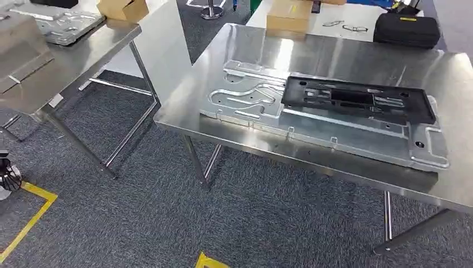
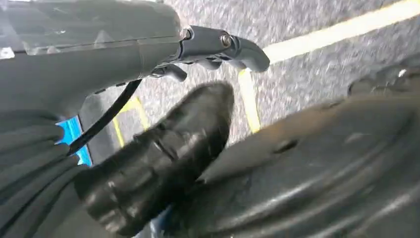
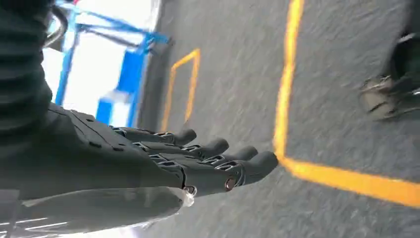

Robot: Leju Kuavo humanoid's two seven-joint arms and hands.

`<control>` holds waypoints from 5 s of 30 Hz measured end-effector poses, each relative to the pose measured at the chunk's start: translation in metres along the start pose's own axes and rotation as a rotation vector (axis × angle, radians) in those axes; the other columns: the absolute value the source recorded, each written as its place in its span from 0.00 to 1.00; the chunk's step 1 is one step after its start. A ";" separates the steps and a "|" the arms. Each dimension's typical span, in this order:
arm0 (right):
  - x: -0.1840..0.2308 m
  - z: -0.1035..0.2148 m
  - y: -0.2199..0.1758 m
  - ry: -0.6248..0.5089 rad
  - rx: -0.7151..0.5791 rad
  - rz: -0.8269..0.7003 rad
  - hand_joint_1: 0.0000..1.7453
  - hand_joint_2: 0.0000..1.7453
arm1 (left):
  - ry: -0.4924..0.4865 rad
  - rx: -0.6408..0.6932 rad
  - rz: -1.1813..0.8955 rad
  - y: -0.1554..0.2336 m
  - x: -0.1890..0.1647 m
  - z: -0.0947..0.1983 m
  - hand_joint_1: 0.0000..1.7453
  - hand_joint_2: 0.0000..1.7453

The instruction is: Take the parts from the cabinet and place them on the table.

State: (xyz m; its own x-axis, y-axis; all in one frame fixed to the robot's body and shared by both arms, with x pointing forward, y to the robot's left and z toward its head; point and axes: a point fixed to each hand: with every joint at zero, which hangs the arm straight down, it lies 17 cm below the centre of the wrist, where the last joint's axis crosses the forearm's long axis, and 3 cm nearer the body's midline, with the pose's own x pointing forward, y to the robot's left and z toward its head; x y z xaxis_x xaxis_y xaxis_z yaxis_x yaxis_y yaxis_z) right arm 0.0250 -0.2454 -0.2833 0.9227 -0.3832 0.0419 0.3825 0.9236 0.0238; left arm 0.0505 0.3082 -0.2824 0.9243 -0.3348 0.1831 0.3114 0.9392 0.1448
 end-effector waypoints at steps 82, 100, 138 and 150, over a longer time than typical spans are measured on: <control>0.005 0.006 0.032 -0.068 0.126 0.166 0.00 0.00 | 0.019 -0.061 -0.072 -0.016 0.001 0.002 0.00 0.00; 0.005 0.007 0.039 -0.061 0.145 0.183 0.00 0.00 | 0.040 -0.056 -0.082 -0.013 -0.004 0.002 0.00 0.00; 0.018 0.005 0.038 -0.103 0.114 0.238 0.00 0.00 | 0.019 -0.043 -0.107 0.000 0.006 -0.001 0.00 0.00; 0.027 0.005 0.035 -0.122 0.093 0.227 0.00 0.00 | -0.046 -0.027 -0.212 -0.025 0.032 -0.001 0.00 0.00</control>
State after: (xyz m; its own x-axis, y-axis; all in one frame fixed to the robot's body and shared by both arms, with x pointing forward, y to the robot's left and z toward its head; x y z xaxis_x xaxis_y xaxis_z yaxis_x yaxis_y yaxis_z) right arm 0.0629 -0.2234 -0.2765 0.9694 -0.1699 0.1770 0.1556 0.9835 0.0918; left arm 0.0724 0.2745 -0.2807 0.8266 -0.5275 0.1961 0.5042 0.8489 0.1584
